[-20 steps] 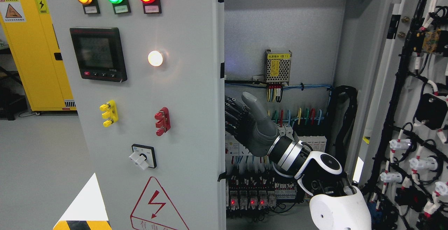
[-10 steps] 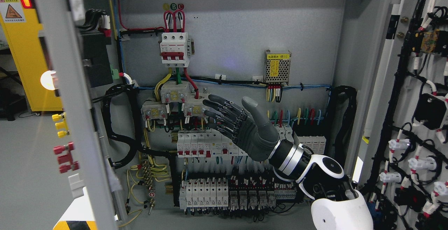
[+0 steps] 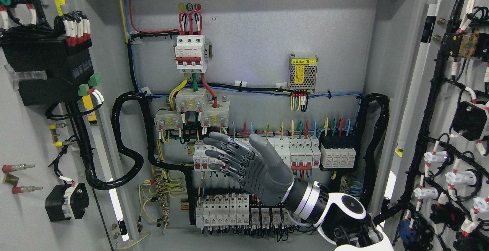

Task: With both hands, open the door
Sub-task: 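Pull the indicator-light panel door open with the right hand, then withdraw the right hand down out of the cabinet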

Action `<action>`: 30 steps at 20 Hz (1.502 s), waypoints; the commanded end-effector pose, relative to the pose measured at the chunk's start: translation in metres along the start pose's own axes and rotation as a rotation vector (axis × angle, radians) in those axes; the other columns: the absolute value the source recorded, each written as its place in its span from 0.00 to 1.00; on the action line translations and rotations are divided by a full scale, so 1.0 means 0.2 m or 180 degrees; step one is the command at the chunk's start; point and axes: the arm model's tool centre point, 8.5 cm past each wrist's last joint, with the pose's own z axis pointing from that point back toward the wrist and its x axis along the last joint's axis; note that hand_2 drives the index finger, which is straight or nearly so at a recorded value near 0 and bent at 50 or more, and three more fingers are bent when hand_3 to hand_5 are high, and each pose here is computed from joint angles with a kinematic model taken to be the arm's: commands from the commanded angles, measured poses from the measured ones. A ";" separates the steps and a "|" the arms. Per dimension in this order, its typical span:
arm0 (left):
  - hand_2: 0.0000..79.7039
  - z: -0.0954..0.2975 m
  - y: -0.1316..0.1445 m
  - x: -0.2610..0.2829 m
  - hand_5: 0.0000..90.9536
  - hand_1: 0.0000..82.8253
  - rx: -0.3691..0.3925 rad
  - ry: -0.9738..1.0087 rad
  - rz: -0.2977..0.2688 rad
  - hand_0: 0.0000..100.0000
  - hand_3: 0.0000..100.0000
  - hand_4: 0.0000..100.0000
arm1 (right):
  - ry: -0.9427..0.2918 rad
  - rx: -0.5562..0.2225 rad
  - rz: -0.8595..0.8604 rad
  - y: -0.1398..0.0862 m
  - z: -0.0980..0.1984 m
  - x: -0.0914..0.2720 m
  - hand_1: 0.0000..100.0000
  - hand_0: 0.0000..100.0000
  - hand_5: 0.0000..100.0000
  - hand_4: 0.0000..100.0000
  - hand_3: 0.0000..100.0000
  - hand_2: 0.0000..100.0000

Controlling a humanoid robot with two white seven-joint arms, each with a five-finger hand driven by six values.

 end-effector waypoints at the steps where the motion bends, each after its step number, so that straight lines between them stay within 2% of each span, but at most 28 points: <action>1: 0.00 0.00 0.00 0.00 0.00 0.00 -0.0015 -0.0002 0.0000 0.00 0.00 0.00 | 0.0262 0.0624 -0.0062 0.36 -0.13 -0.22 0.12 0.20 0.00 0.00 0.00 0.00; 9: 0.00 0.00 0.00 0.00 0.00 0.00 -0.0019 0.0003 0.0001 0.00 0.00 0.00 | 0.0470 0.1020 -0.0155 0.59 -0.20 -0.38 0.12 0.20 0.00 0.00 0.00 0.00; 16: 0.00 0.00 -0.01 0.00 0.00 0.00 -0.0025 -0.0002 0.0001 0.00 0.00 0.00 | 0.0416 0.1090 -0.0191 0.65 -0.26 -0.39 0.12 0.20 0.00 0.00 0.00 0.00; 25: 0.00 -0.01 -0.06 0.00 0.00 0.00 -0.0074 -0.0001 0.0007 0.00 0.00 0.00 | 0.0494 0.1285 -0.0077 0.80 -0.38 -0.43 0.12 0.20 0.00 0.00 0.00 0.00; 28: 0.00 -0.01 -0.06 0.00 0.00 0.00 -0.0073 0.0004 0.0007 0.00 0.00 0.00 | 0.0527 0.1201 -0.0063 0.81 -0.39 -0.44 0.12 0.20 0.00 0.00 0.00 0.00; 30: 0.00 -0.01 -0.06 0.00 0.00 0.00 -0.0074 -0.0001 0.0007 0.00 0.00 0.00 | 0.0556 0.1229 -0.0044 0.83 -0.41 -0.45 0.12 0.20 0.00 0.00 0.00 0.00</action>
